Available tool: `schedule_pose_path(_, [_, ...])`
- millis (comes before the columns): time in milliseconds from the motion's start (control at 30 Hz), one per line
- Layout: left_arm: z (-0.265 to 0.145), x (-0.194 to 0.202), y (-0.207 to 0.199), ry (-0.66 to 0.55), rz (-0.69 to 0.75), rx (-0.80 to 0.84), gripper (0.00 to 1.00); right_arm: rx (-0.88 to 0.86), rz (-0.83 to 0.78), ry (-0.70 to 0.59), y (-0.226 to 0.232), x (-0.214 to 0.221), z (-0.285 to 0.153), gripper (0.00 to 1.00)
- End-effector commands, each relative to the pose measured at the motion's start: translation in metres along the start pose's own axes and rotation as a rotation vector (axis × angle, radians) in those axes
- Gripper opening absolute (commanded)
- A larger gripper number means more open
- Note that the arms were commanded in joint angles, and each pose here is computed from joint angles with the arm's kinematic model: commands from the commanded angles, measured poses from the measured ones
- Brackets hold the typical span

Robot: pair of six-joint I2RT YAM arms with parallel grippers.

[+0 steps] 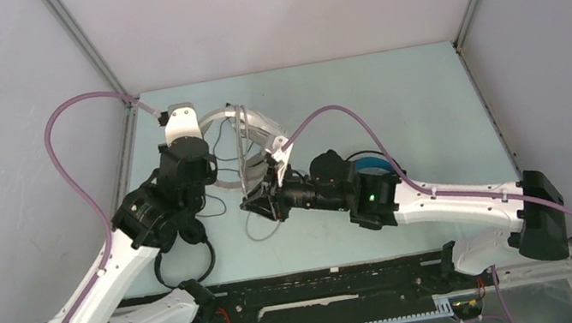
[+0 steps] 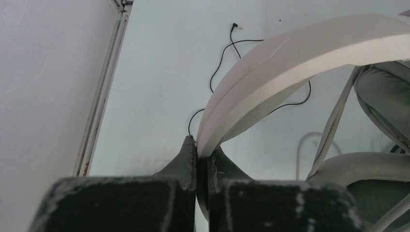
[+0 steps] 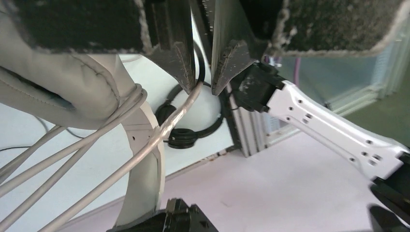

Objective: Wrap the headphones
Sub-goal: Wrap the headphones cable around the headphones.

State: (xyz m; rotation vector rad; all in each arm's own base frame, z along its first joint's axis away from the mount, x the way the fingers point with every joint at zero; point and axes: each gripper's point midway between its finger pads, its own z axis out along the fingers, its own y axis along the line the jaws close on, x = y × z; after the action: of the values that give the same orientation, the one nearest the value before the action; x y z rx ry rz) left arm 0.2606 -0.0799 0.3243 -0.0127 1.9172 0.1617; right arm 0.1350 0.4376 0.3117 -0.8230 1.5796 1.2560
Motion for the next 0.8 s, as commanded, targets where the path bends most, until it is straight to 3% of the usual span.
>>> schedule_pose_path(0, [-0.023, -0.069, 0.01, -0.174, -0.297, 0.032, 0.0, 0.105, -0.233, -0.052, -0.013, -0.014, 0.01, 0.21])
schedule_pose_path(367, [-0.041, -0.095, 0.009, -0.195, -0.364, 0.103, 0.0, 0.213, -0.443, -0.154, -0.041, 0.014, 0.009, 0.21])
schedule_pose_path(667, [-0.054, -0.115, 0.005, -0.217, -0.407, 0.176, 0.0, 0.202, -0.448, -0.251, -0.056, 0.032, -0.004, 0.29])
schedule_pose_path(767, [-0.06, -0.123, 0.006, -0.226, -0.422, 0.196, 0.0, 0.186, -0.45, -0.28, -0.062, 0.037, -0.007, 0.36])
